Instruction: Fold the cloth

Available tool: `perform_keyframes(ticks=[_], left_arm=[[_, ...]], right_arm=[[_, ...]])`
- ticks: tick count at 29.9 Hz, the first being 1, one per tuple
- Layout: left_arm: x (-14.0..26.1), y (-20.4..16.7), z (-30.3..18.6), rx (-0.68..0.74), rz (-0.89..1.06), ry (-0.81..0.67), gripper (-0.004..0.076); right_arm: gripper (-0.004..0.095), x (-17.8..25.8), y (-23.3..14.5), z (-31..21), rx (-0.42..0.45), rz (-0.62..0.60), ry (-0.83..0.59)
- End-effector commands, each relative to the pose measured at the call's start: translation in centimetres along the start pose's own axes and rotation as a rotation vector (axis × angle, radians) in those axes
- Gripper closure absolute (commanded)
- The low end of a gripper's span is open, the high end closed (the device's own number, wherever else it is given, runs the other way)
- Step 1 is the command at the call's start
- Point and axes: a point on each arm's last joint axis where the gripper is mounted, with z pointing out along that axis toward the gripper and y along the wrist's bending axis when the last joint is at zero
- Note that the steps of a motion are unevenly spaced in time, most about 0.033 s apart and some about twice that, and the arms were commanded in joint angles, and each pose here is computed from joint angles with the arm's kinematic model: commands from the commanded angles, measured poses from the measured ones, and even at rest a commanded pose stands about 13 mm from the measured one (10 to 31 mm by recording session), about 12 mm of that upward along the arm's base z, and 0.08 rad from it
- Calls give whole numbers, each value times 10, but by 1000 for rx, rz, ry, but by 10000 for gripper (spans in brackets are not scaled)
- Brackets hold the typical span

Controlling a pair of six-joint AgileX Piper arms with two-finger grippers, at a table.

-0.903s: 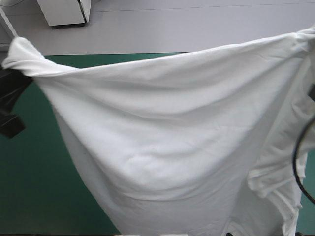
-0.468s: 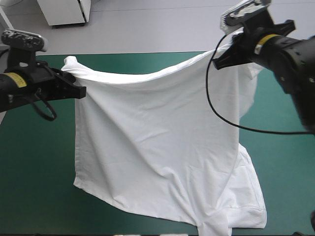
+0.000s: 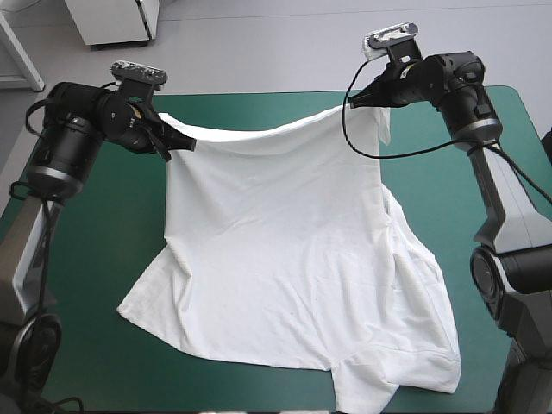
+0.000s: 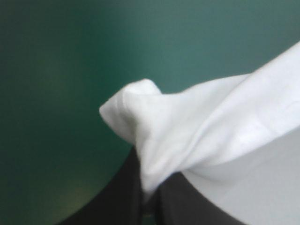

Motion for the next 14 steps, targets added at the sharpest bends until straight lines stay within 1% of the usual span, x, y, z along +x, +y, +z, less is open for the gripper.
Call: perform_keyframes(ticks=[1, 4, 9, 11, 13, 14], left_arm=[[-14, 8, 3, -24, -13, -121, 733], [-19, 10, 26, -39, -21, -128, 733], [-19, 13, 53, -54, -47, -94, 733], [-19, 13, 59, -58, -43, -84, 729], [-20, 13, 65, -60, -41, -84, 703], [-20, 13, 67, -60, -40, -83, 682]], right_arm=[[923, -17, -17, -15, -22, 34, -149], [923, -7, -25, 3, -88, 67, -110], [905, 12, -33, 28, -158, 117, -1], [836, 17, -35, 36, -187, 133, 21], [701, 20, -36, 42, -222, 151, 23], [637, 21, -36, 44, -226, 157, 26]])
